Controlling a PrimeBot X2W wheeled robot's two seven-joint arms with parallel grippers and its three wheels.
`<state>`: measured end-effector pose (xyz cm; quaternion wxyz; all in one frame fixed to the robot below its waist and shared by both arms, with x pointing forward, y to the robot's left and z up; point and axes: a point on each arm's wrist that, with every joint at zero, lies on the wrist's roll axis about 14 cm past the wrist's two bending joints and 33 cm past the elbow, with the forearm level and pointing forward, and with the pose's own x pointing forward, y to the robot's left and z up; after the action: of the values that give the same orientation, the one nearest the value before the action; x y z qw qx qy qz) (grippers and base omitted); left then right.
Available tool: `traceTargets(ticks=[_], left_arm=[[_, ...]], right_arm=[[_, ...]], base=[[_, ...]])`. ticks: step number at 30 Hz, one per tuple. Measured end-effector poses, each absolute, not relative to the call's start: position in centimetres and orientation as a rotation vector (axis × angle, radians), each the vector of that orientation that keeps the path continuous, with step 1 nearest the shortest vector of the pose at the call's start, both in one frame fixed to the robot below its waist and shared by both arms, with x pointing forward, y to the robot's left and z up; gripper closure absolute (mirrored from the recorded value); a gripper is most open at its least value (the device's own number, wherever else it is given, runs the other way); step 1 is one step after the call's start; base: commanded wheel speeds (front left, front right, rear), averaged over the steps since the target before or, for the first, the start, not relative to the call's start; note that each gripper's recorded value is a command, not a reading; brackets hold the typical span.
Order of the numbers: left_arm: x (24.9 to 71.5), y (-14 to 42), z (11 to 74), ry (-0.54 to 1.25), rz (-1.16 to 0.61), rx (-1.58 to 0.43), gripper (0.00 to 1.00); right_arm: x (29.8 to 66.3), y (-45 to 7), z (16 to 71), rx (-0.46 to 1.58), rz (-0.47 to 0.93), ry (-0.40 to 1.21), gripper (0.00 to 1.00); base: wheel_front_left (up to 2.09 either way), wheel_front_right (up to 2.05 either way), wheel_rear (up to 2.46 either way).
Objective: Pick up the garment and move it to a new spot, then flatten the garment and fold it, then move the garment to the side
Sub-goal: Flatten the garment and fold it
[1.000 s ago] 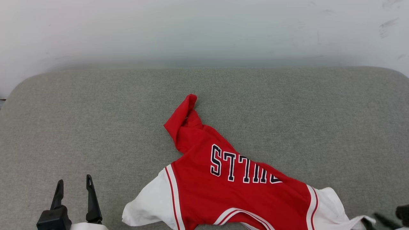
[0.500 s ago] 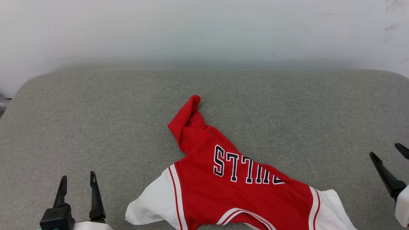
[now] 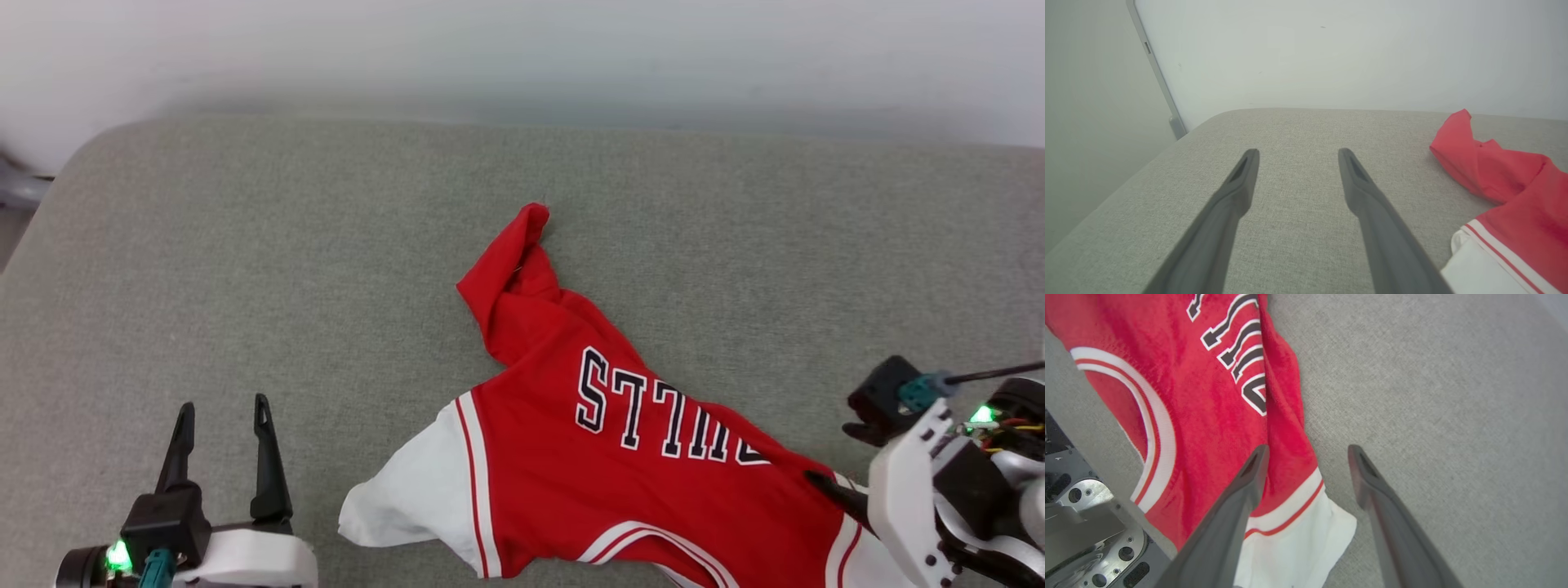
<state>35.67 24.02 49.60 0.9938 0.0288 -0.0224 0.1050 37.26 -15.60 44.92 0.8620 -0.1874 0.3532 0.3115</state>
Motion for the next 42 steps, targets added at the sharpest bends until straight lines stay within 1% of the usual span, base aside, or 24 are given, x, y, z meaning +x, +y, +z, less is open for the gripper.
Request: traceTargets(ticks=[8, 11, 15, 16, 17, 19, 22, 24, 26, 28, 31, 37, 42], left_arm=[[36.6, 24.5, 49.0, -0.026, 0.225, 0.064, 0.00], [36.7, 24.7, 48.5, -0.011, 0.233, 0.066, 0.00], [36.9, 24.7, 48.4, -0.008, 0.236, 0.064, 0.00], [36.9, 24.7, 48.4, -0.009, 0.236, 0.064, 0.00], [36.9, 24.7, 48.4, -0.010, 0.236, 0.064, 0.00], [37.0, 24.6, 48.4, -0.011, 0.234, 0.064, 0.00], [37.0, 24.5, 48.5, -0.012, 0.230, 0.065, 0.00], [37.0, 24.4, 48.5, -0.015, 0.228, 0.064, 0.00], [36.9, 24.4, 48.6, -0.016, 0.228, 0.065, 0.00], [36.7, 24.3, 48.7, -0.017, 0.225, 0.063, 0.00], [36.4, 24.7, 48.8, -0.019, 0.236, 0.068, 0.00], [36.0, 25.0, 48.7, -0.012, 0.248, 0.070, 0.00], [36.0, 25.0, 48.4, -0.004, 0.249, 0.069, 0.00]], right_arm=[[37.3, -13.6, 39.3, -0.497, 0.775, 0.942, 0.00], [36.4, -13.7, 36.9, -0.555, 0.813, 1.020, 0.00], [36.1, -13.5, 35.6, -0.586, 0.848, 1.046, 0.00], [36.2, -13.5, 35.6, -0.584, 0.852, 1.042, 0.60], [36.3, -13.4, 35.6, -0.575, 0.856, 1.029, 1.00], [36.8, -13.2, 35.8, -0.565, 0.861, 0.993, 1.00], [38.8, -12.2, 37.1, -0.510, 0.847, 0.901, 1.00], [40.9, -11.9, 38.6, -0.486, 0.820, 0.824, 1.00], [43.6, -12.7, 40.4, -0.498, 0.766, 0.760, 1.00], [45.3, -13.3, 41.5, -0.519, 0.736, 0.725, 1.00], [46.7, -13.8, 42.2, -0.545, 0.704, 0.714, 1.00], [50.0, -16.6, 42.4, -0.540, 0.575, 0.717, 1.00], [50.4, -16.3, 40.4, -0.521, 0.551, 0.749, 1.00]], base=[[0.00, 0.00, 0.00], [0.00, 0.00, 0.00], [0.00, 0.00, 0.00], [0.00, 0.00, 0.00], [0.00, 0.00, 0.00], [0.00, 0.00, 0.00], [0.00, 0.00, 0.00], [0.00, 0.00, 0.00], [0.00, 0.00, 0.00], [0.00, 0.00, 0.00], [0.00, 0.00, 0.00], [0.00, 0.00, 0.00], [0.00, 0.00, 0.00]])
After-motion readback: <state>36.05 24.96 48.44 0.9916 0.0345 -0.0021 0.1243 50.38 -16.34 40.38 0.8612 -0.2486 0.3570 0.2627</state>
